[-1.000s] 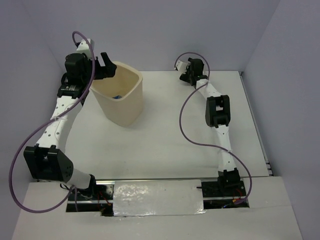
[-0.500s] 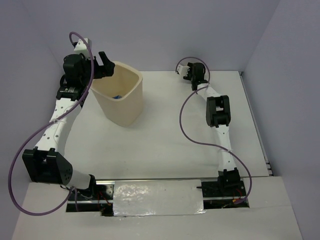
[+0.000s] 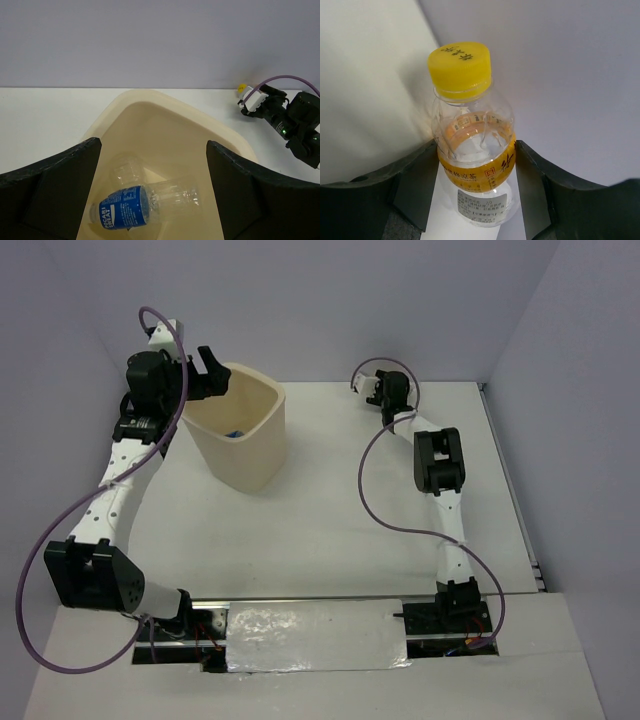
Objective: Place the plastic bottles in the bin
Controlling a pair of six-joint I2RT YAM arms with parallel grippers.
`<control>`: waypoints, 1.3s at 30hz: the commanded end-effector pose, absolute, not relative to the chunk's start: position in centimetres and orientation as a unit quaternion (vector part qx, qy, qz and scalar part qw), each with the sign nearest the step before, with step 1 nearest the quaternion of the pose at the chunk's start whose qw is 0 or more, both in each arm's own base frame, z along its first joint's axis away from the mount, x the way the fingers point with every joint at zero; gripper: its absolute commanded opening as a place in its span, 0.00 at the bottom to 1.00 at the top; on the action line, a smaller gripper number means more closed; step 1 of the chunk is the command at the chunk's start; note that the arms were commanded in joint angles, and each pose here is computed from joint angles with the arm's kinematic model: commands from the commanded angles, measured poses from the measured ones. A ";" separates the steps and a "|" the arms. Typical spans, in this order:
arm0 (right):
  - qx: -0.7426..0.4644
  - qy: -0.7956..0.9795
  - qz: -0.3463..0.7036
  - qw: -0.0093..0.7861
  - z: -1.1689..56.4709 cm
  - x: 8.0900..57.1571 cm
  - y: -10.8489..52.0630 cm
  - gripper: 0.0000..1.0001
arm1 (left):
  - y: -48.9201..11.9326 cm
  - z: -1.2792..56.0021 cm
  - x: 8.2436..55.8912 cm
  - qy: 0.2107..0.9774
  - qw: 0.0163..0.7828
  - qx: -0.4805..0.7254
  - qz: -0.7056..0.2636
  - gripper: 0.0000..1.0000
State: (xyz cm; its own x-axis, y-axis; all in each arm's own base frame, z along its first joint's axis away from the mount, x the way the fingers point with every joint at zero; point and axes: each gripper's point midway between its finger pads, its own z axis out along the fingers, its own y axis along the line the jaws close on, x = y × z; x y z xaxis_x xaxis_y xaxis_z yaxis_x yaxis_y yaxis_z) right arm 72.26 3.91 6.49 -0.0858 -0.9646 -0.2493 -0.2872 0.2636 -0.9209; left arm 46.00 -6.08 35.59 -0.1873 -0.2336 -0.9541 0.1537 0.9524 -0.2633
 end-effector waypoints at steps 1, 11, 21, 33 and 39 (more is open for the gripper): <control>-0.459 0.624 -0.369 0.514 12.4 70.5 6.5 0.02 | -6.9 37.9 44.9 0.729 0.661 -0.016 -0.179 0.99; -0.418 0.630 -0.196 0.624 21.4 60.7 12.9 0.00 | -11.3 37.4 43.8 0.751 0.627 0.018 -0.208 0.99; -0.517 0.558 0.123 0.637 29.4 44.5 21.3 0.00 | -20.5 38.0 40.4 0.743 0.601 0.112 -0.274 0.99; -0.441 0.499 0.438 0.603 36.9 31.1 26.6 0.08 | -25.9 39.3 33.1 0.649 0.624 0.201 -0.386 0.99; -0.417 0.534 0.484 0.554 36.4 28.8 28.6 0.18 | -26.3 38.8 32.5 0.627 0.650 0.205 -0.376 0.99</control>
State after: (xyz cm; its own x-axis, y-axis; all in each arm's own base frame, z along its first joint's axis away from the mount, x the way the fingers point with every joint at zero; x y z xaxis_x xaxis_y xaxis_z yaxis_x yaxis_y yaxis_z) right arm 30.87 28.09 33.78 0.0397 0.0313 -0.9987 -0.9777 0.2074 -0.0323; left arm 32.84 -26.62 35.44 -0.2280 -0.1783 -0.9572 0.7127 0.6393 -0.2888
